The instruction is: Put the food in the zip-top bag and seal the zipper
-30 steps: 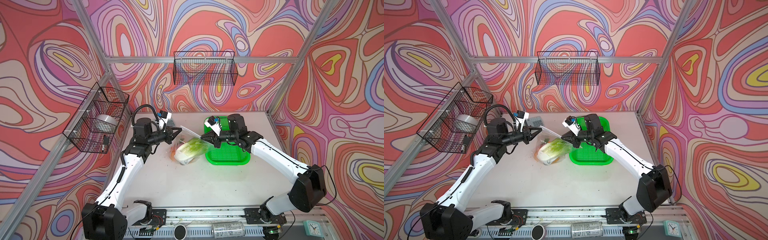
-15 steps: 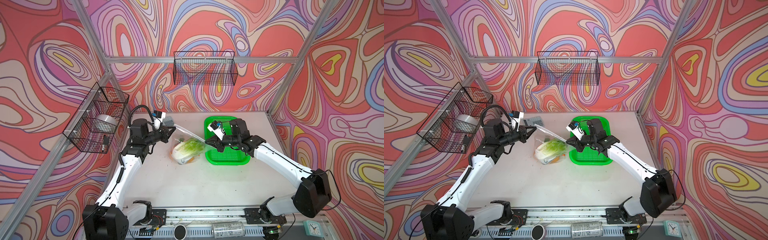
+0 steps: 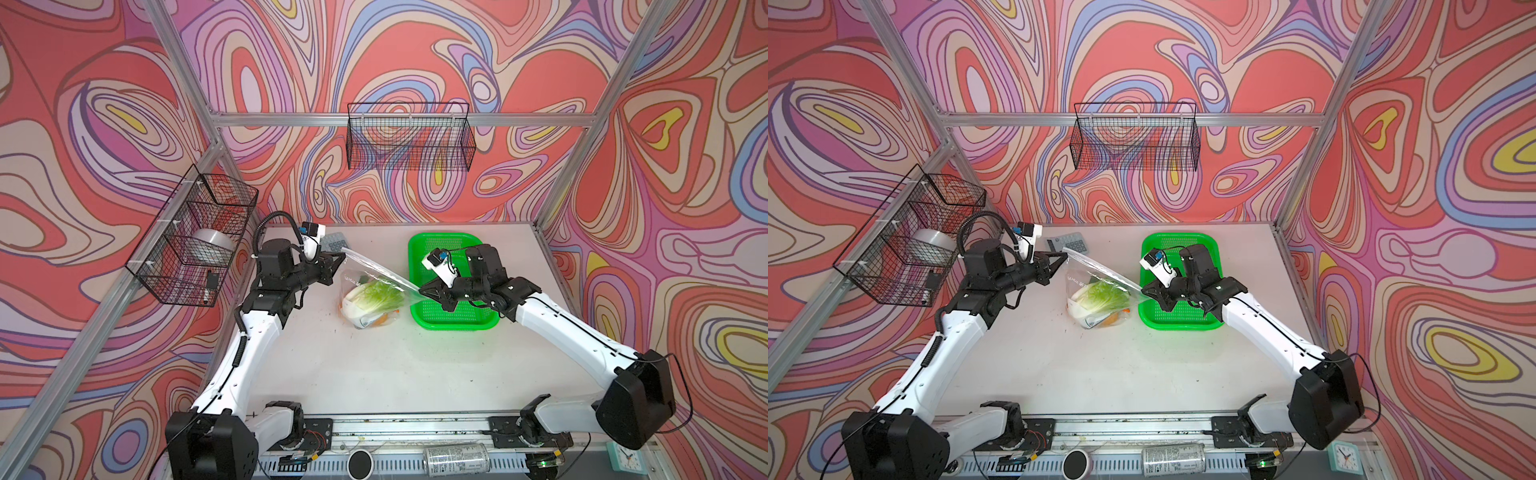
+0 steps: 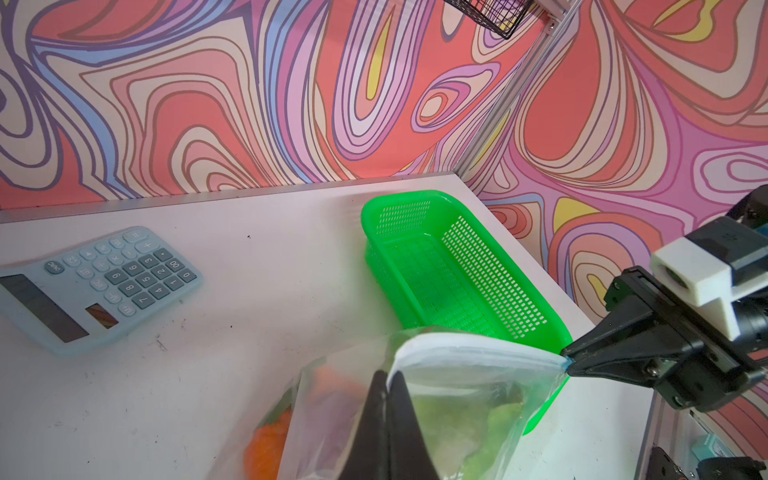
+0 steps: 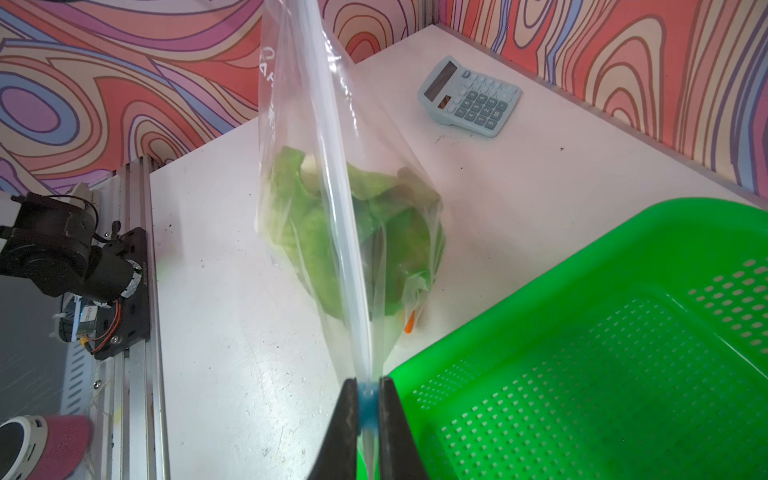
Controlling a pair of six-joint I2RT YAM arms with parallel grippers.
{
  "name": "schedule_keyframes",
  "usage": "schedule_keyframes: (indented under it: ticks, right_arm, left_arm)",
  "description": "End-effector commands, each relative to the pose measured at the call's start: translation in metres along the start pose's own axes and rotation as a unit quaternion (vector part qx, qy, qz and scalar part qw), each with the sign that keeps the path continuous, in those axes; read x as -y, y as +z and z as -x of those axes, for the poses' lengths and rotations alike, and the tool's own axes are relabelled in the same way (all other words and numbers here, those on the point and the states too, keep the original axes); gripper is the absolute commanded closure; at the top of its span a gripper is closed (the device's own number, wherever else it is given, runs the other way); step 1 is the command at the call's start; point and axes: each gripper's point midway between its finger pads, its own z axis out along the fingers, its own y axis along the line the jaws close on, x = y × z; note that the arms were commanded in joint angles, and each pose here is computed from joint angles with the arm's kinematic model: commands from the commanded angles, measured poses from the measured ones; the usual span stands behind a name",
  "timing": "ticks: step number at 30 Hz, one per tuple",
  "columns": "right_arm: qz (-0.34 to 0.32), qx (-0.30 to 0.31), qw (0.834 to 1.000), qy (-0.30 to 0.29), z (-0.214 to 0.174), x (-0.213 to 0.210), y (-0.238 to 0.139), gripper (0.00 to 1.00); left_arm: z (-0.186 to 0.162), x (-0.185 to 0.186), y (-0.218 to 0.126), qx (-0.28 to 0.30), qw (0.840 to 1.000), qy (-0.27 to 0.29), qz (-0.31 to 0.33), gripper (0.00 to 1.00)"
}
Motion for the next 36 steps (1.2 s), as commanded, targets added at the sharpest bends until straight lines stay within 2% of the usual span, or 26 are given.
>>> schedule_keyframes:
  ticks: [1,15,22,30,36]
  right_arm:
    - [-0.031,-0.053,0.998,0.032,-0.032,0.009,-0.009,0.96]
    - [-0.044,-0.057,0.997,0.034,-0.035,0.01,-0.019,0.96]
    - [-0.024,-0.022,0.998,0.047,-0.01,0.005,-0.02,0.96]
    - [0.005,-0.053,0.995,0.082,-0.028,-0.001,-0.011,0.91]
    - [-0.022,-0.054,0.996,0.071,-0.034,0.004,-0.016,0.9]
  left_arm:
    - [0.027,-0.012,-0.013,0.054,0.997,0.029,0.041,1.0]
    - [0.027,-0.01,-0.014,0.054,0.997,0.029,0.036,1.0]
    - [0.025,-0.01,-0.011,0.052,0.998,0.017,0.029,1.0]
    - [0.022,-0.015,-0.008,0.052,0.998,0.011,0.035,1.0]
    - [0.022,-0.016,-0.01,0.051,0.998,0.015,0.041,1.0]
